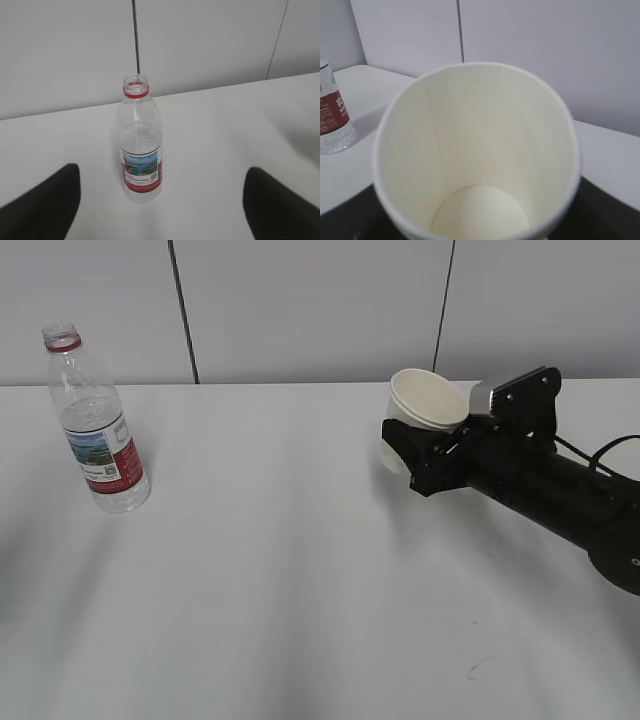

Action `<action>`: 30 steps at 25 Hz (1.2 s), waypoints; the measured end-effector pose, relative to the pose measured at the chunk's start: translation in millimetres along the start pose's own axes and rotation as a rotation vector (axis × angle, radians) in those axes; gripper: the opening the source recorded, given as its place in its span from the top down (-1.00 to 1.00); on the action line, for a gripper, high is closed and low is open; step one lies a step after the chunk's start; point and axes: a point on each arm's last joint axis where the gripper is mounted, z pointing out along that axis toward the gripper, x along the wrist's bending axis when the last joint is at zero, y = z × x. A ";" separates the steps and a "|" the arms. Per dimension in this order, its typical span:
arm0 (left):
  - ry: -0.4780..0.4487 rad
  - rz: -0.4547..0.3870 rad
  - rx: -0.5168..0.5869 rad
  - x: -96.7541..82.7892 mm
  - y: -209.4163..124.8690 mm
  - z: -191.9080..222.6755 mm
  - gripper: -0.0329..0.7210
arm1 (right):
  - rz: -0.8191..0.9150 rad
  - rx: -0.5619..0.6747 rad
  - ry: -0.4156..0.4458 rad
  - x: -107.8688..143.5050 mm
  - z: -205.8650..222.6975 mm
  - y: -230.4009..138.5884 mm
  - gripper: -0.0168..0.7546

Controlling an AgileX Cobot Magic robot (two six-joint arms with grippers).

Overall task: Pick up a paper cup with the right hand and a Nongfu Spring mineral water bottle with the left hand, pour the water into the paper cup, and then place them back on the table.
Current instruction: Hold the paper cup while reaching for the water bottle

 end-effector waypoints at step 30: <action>0.077 -0.115 -0.052 -1.2 -111.9 132.9 -0.84 | 0.000 0.044 -0.010 -4.3 7.7 1.9 -0.32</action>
